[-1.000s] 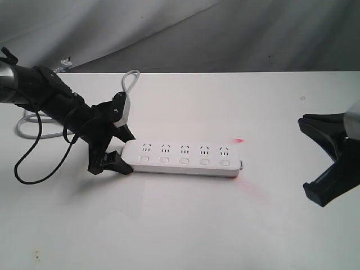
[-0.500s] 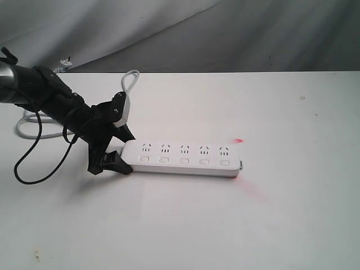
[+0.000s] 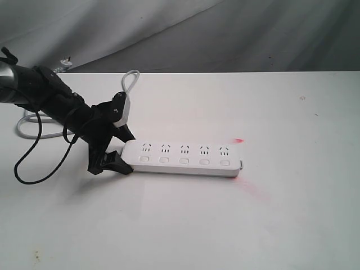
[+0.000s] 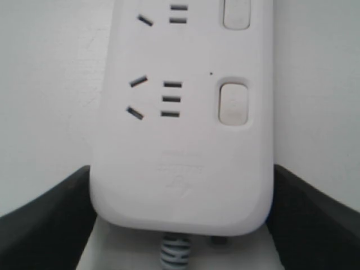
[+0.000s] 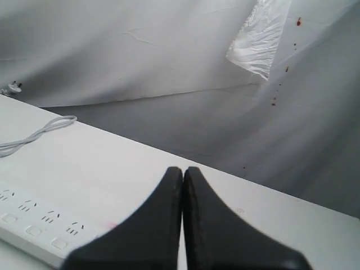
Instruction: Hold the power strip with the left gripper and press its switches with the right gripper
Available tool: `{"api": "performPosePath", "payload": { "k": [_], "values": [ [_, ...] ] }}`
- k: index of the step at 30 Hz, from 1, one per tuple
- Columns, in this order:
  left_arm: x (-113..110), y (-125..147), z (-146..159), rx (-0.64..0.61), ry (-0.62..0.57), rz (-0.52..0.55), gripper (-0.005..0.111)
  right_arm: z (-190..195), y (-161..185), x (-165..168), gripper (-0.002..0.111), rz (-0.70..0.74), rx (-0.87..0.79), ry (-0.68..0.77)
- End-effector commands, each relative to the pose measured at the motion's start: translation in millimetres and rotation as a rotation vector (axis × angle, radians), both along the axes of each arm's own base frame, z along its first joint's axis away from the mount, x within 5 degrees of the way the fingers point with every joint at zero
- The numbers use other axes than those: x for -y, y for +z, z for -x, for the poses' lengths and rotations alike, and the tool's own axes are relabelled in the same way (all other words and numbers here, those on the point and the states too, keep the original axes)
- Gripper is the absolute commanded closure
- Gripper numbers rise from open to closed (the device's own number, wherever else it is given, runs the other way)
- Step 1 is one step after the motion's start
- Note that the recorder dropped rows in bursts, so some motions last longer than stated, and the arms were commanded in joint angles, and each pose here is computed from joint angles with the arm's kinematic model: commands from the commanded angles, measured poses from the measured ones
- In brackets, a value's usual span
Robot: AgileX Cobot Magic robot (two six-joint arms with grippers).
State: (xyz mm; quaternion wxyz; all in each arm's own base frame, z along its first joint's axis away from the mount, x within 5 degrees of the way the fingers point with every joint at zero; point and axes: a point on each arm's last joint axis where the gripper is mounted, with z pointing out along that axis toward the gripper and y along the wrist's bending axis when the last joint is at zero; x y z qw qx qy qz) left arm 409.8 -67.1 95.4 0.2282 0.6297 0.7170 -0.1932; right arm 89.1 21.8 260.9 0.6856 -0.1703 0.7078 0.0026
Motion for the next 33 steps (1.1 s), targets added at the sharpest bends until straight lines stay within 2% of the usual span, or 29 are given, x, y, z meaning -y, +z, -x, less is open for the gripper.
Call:
{"api": "performPosePath", "payload": {
  "k": [1, 3, 10, 13, 15, 22, 25, 33],
  "values": [
    [1, 1, 0, -0.006, 0.001, 0.006, 0.052, 0, -1, 1, 0.108, -0.036, -0.007, -0.018],
    [1, 1, 0, -0.006, 0.001, 0.006, 0.052, 0, -3, 3, 0.108, -0.082, -0.019, -0.042],
    [1, 1, 0, -0.006, 0.001, 0.006, 0.052, 2, -5, 10, 0.108, -0.011, 0.009, -0.103],
    [1, 1, 0, -0.006, 0.001, 0.006, 0.052, 4, -5, 10, 0.108, -0.102, -0.004, -0.109],
    [1, 1, 0, -0.006, 0.001, 0.006, 0.052, 4, -9, 10, 0.108, -0.078, -0.012, -0.11],
    [1, 1, 0, -0.006, 0.001, 0.006, 0.052, 5, -43, 12, 0.108, -0.03, -0.051, -0.125],
    [1, 1, 0, -0.006, 0.001, 0.006, 0.052, 6, -58, 12, 0.108, -0.054, -0.093, -0.127],
    [1, 1, 0, -0.006, 0.001, 0.006, 0.052, 14, -60, 12, 0.108, -0.089, -0.071, -0.123]
  ]
}}
